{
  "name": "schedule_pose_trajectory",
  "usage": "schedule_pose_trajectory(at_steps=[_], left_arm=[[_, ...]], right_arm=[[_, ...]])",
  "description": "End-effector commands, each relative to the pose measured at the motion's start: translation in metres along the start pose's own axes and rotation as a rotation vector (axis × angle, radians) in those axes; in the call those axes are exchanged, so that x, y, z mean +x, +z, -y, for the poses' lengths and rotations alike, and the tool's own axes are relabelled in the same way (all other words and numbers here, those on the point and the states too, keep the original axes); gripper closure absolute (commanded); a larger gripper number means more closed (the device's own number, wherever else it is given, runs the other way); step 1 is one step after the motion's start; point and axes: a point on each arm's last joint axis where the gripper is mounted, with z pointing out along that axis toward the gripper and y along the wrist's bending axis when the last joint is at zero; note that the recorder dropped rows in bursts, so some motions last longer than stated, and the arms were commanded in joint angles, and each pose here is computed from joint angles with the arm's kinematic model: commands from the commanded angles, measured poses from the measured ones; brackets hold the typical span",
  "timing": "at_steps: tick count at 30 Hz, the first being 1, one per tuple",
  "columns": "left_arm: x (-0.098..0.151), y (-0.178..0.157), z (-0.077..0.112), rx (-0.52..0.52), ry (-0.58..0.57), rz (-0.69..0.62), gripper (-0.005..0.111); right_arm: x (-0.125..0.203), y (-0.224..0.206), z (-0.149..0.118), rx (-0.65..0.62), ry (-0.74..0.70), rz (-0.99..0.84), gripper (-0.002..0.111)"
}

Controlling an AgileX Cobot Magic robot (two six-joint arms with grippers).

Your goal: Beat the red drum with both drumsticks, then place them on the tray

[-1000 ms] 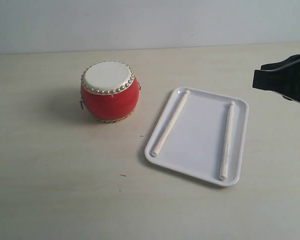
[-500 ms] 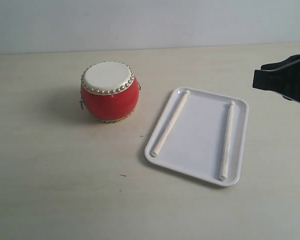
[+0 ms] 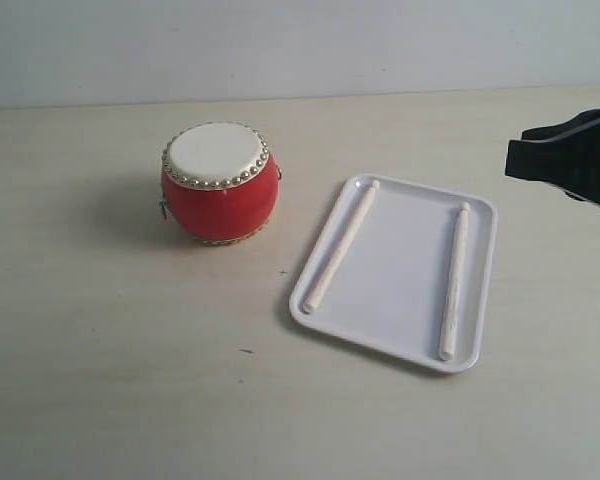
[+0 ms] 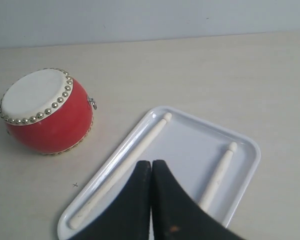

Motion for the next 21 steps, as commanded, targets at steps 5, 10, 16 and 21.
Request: schedule_pose_trajectory(at_steps=[5, 10, 16, 21], left_arm=[[-0.0032, -0.0003, -0.0026, -0.037, -0.073, 0.054, 0.107], [-0.0032, -0.0003, -0.0026, -0.037, -0.073, 0.054, 0.107], [-0.0032, -0.0003, -0.0026, -0.037, -0.073, 0.054, 0.107], [-0.0032, -0.0003, -0.0026, -0.037, -0.073, 0.054, 0.107]], right_arm=[[0.0012, -0.0005, 0.0001, -0.001, -0.014, 0.001, 0.108], [0.0012, -0.0005, 0.0001, -0.001, -0.014, 0.001, 0.108], [0.0012, -0.0005, 0.0001, -0.001, -0.014, 0.001, 0.108], [0.0012, -0.0005, 0.0001, -0.001, -0.014, 0.001, 0.108]])
